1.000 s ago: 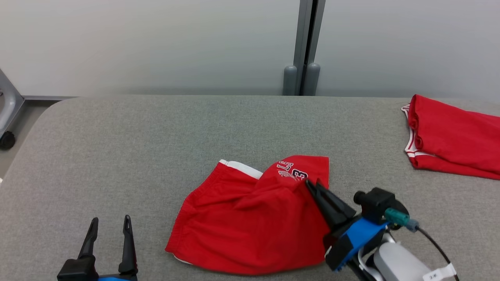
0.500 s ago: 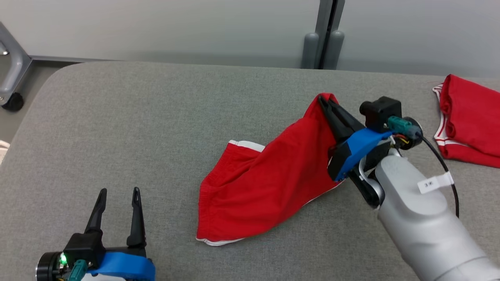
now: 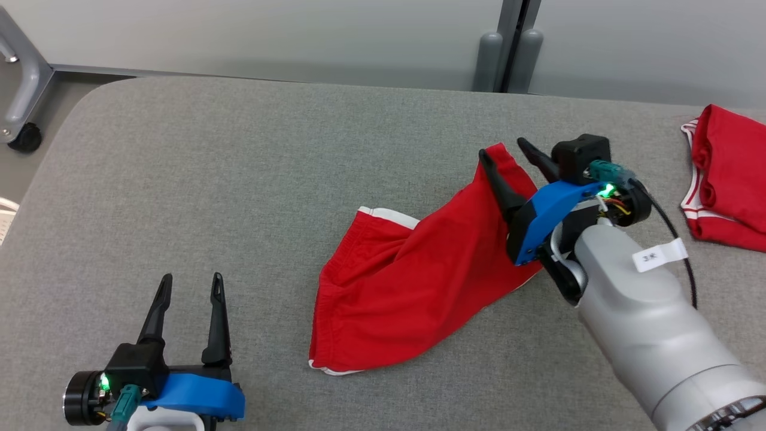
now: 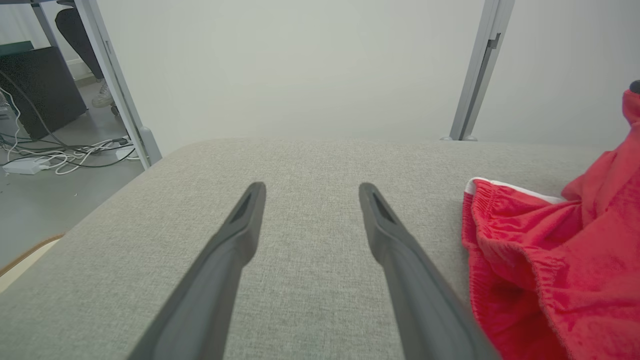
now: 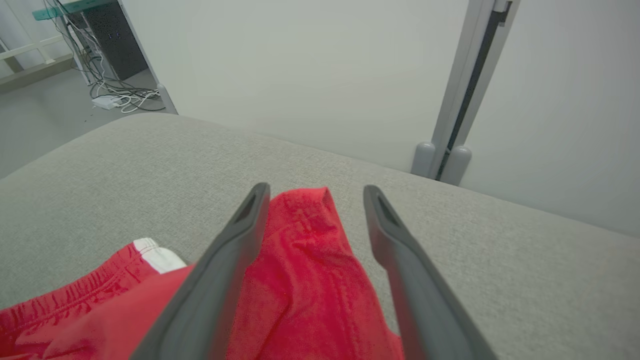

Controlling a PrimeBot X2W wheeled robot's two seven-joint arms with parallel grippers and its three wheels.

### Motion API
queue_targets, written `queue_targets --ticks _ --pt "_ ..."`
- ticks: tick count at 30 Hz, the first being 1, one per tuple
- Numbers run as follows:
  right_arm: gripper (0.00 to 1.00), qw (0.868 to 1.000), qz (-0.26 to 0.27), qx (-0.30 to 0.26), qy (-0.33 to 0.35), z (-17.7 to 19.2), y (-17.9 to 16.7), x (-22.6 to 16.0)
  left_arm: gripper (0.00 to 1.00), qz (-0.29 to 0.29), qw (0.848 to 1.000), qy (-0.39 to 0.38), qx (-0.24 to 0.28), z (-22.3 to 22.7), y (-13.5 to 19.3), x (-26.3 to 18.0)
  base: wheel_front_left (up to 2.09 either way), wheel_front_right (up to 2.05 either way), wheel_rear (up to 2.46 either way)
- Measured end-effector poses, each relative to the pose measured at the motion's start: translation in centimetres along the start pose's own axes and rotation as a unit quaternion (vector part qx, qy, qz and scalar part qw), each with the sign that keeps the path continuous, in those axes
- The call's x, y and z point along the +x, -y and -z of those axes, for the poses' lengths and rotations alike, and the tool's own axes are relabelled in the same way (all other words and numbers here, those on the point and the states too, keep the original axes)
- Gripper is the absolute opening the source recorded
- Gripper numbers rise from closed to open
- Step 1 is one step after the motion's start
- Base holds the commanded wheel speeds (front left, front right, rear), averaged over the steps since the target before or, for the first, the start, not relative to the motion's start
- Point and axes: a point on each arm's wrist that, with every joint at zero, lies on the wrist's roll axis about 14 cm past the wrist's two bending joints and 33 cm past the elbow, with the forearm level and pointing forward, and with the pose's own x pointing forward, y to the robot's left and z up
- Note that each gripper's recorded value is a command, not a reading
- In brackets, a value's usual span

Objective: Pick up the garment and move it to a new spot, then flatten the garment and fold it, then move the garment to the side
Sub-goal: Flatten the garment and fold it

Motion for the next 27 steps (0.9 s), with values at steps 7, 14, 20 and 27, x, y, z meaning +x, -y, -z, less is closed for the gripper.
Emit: queue_targets --ticks 7,14,20,27 --pt "1.0 0.996 0.067 0.017 0.053 -2.1 6.3 -3.6 1.0 0.009 1.0 0.007 -0.001 -0.4 0.7 0.2 0.0 0.0 0.0" --pt "1.0 0.995 0.094 0.009 0.045 1.0 8.2 -8.9 1.0 0.02 1.0 0.013 -0.001 -0.7 1.3 0.0 0.0 0.0 0.0" --pt "1.0 0.997 0.077 0.023 0.015 4.7 5.8 -11.5 1.0 0.023 1.0 0.017 0.0 -1.0 1.5 -0.3 0.0 0.0 0.0" --pt "1.0 0.997 0.054 0.052 -0.003 6.6 3.2 -10.8 1.0 0.022 1.0 0.011 0.0 -0.6 1.3 -0.4 0.0 0.0 0.0"
